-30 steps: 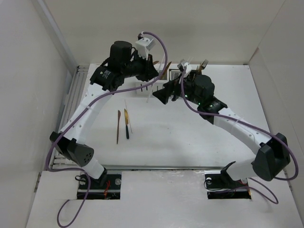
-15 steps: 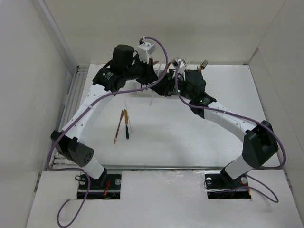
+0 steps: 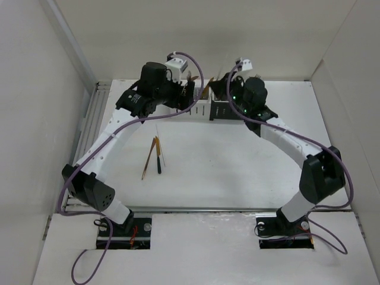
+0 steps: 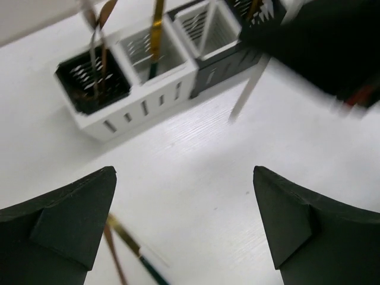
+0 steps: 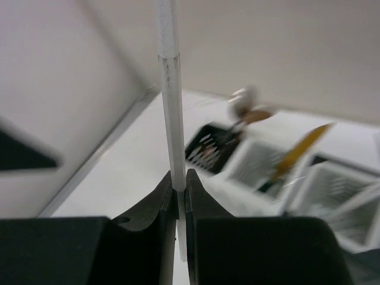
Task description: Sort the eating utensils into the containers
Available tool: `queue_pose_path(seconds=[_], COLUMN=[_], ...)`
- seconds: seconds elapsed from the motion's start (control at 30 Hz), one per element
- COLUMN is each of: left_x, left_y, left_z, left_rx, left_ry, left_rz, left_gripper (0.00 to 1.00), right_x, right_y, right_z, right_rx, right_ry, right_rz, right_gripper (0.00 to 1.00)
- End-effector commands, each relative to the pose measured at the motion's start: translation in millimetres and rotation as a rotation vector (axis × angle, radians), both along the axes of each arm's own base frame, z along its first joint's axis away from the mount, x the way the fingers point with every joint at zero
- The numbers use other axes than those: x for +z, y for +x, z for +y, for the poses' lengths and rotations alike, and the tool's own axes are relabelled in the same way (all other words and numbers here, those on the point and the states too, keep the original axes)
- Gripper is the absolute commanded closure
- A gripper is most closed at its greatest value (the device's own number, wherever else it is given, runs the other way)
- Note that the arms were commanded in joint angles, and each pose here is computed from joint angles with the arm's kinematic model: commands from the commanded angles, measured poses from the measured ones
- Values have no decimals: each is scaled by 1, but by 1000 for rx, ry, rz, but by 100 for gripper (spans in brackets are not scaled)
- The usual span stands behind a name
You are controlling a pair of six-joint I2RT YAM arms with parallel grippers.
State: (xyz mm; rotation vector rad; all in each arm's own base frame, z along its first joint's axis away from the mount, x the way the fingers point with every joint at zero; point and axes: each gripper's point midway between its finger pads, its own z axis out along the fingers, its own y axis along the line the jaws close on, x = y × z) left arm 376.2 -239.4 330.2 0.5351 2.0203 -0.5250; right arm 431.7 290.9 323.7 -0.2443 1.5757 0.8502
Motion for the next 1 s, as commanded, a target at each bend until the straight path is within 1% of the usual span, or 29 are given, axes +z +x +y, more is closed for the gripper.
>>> queue_pose_path(seconds=[0.0,0.03,0.07,0.1,0.13,0.2,0.23,0.37,0.47,0.5,0.57,0.63,0.7,0.73,0.8,0.83,0.87,0.9,0.93,0.97], left_x=[-21,-31,-61,-70,-82,-112,-118,-139,-148,-156,-161,-176,-188,-200,-210,-215,-220,-225,-224,-234], left_y=[2,0,-3,-7,-8,-18,-17,-20,-19,-19,-19,-23,-26,-31,-36,-40,-40,-44,-42,-44], left_z=[48,54,62,64,67,70,75,86,97,102,105,106,111,110,107,108,106,107,105,109], left_rx=[157,167,175,180,186,170,191,208,231,242,258,262,269,256,244,243,234,234,227,243], left_ry=[166,177,215,215,216,224,218,219,217,225,220,235,253,261,253,260,255,261,251,256], left_rz=[-27,-8,54,72,99,179,195,259,278,299,310,359,399,439,476,489,499,511,506,540], left_gripper=[0,0,0,0,0,0,0,1,1,1,1,4,8,16,27,32,39,41,41,41], right_x=[18,14,12,23,0,2,-20,-53,-75,-75,-90,-96,-98,-92,-93,-82,-79,-76,-69,-63], right_y=[69,81,91,103,118,137,149,172,177,177,172,167,159,156,152,148,145,142,138,136], right_z=[-64,-69,-74,-79,-76,-81,-80,-92,-91,-91,-84,-80,-81,-82,-88,-91,-94,-93,-97,-100], right_rx=[-310,-333,-353,-382,-391,-432,-442,-527,-523,-523,-500,-490,-501,-501,-520,-531,-541,-554,-565,-579], right_ry=[-77,-89,-105,-101,-138,-140,-172,-209,-230,-230,-247,-255,-262,-258,-264,-254,-253,-252,-246,-240], right_rz=[-105,-105,-109,-134,-110,-122,-98,-54,-25,-25,-2,8,16,10,17,5,3,1,-6,-13], right_gripper=[100,100,100,100,100,100,100,100,100,100,100,99,86,71,61,54,52,50,48,42])
